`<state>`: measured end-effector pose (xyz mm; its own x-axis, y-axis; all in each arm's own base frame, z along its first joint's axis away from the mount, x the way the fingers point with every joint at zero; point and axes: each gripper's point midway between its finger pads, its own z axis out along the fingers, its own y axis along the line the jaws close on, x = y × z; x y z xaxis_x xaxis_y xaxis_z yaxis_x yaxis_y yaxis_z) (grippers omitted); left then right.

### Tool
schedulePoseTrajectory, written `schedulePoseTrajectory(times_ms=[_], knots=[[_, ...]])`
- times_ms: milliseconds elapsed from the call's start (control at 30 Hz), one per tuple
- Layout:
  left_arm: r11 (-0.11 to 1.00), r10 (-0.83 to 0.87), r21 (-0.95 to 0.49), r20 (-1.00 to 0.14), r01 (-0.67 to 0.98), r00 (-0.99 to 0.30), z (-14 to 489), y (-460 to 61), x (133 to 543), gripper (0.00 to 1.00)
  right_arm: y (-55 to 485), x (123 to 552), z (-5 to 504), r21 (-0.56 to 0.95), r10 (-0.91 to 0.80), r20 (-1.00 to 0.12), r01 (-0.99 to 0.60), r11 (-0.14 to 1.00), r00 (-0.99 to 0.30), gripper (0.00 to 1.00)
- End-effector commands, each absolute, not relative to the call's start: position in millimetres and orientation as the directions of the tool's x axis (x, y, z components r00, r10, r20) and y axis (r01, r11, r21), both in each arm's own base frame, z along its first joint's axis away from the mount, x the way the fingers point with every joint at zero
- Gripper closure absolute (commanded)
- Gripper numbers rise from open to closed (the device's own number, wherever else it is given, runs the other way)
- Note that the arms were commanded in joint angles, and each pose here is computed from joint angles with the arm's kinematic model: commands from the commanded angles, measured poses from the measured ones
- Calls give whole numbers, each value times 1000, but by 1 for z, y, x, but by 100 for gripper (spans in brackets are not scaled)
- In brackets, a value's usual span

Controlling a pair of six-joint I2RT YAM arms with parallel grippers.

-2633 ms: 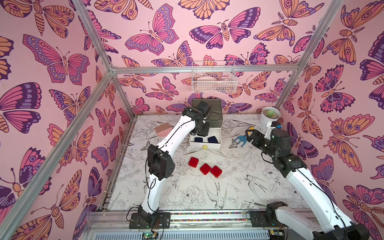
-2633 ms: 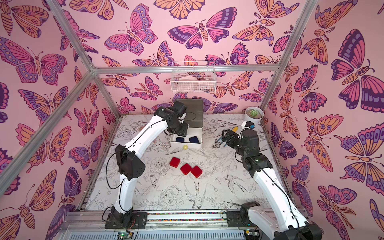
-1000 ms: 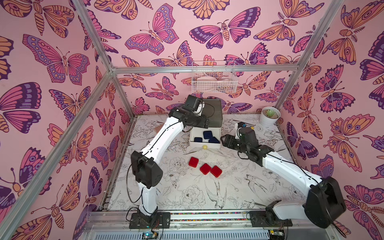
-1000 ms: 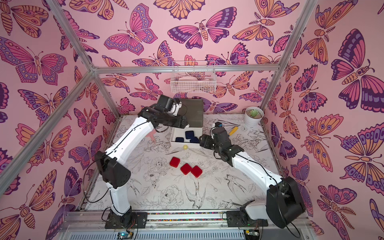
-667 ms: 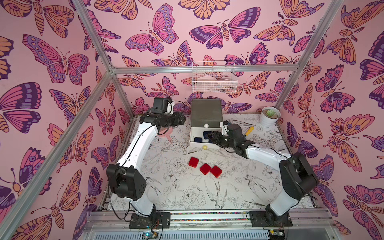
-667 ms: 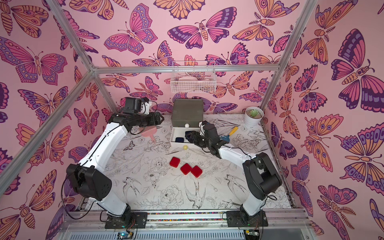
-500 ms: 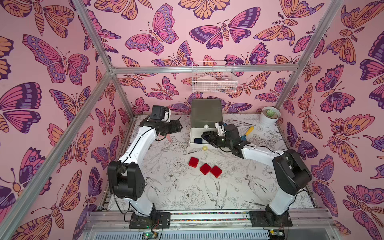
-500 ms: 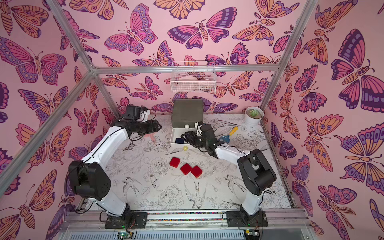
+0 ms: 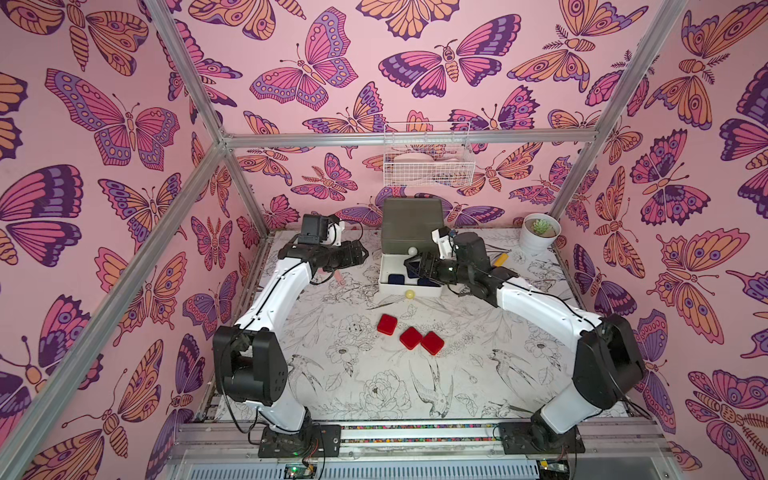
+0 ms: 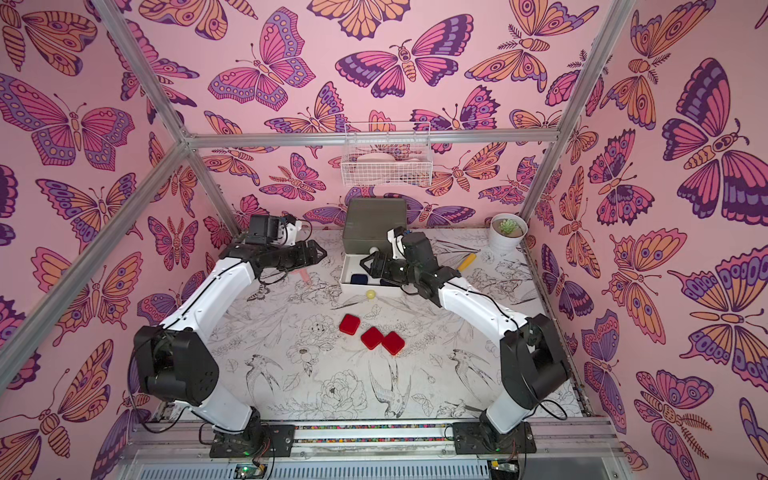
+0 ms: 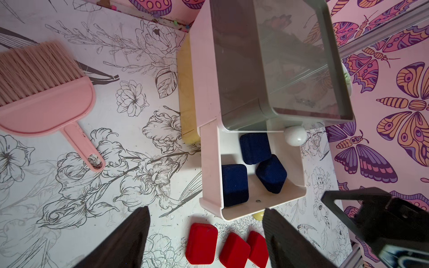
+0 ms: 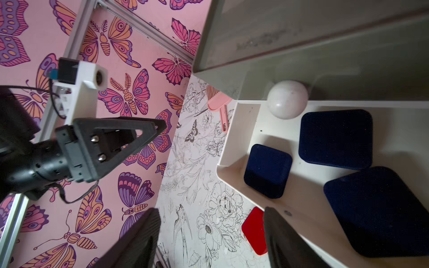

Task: Place the brooch boxes into the drawer by color
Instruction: Close the drawer in the storage box.

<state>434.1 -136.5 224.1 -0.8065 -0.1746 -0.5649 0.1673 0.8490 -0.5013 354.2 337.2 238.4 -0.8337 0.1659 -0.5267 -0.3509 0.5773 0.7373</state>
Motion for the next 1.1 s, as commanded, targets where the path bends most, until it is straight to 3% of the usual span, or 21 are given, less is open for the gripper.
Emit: schedulePoseTrajectory(times_ms=[0, 67, 300, 467, 1067], knots=[[849, -185, -502, -574, 164, -798, 222, -133, 430, 17, 335, 328, 221, 744, 100, -452, -313, 591, -886, 25], [857, -188, -494, -566, 148, -803, 214, -130, 429, 17, 335, 315, 204, 758, 84, -382, -260, 599, -920, 26], [847, -202, -516, -539, 131, -818, 200, -132, 427, 17, 324, 292, 180, 780, 153, -290, -140, 610, -945, 27], [836, -203, -534, -519, 129, -831, 194, -135, 425, 17, 318, 304, 158, 766, 215, -296, -96, 636, -931, 30], [850, -197, -515, -498, 106, -844, 177, -131, 419, 16, 344, 347, 135, 753, 200, -319, -120, 647, -926, 42]])
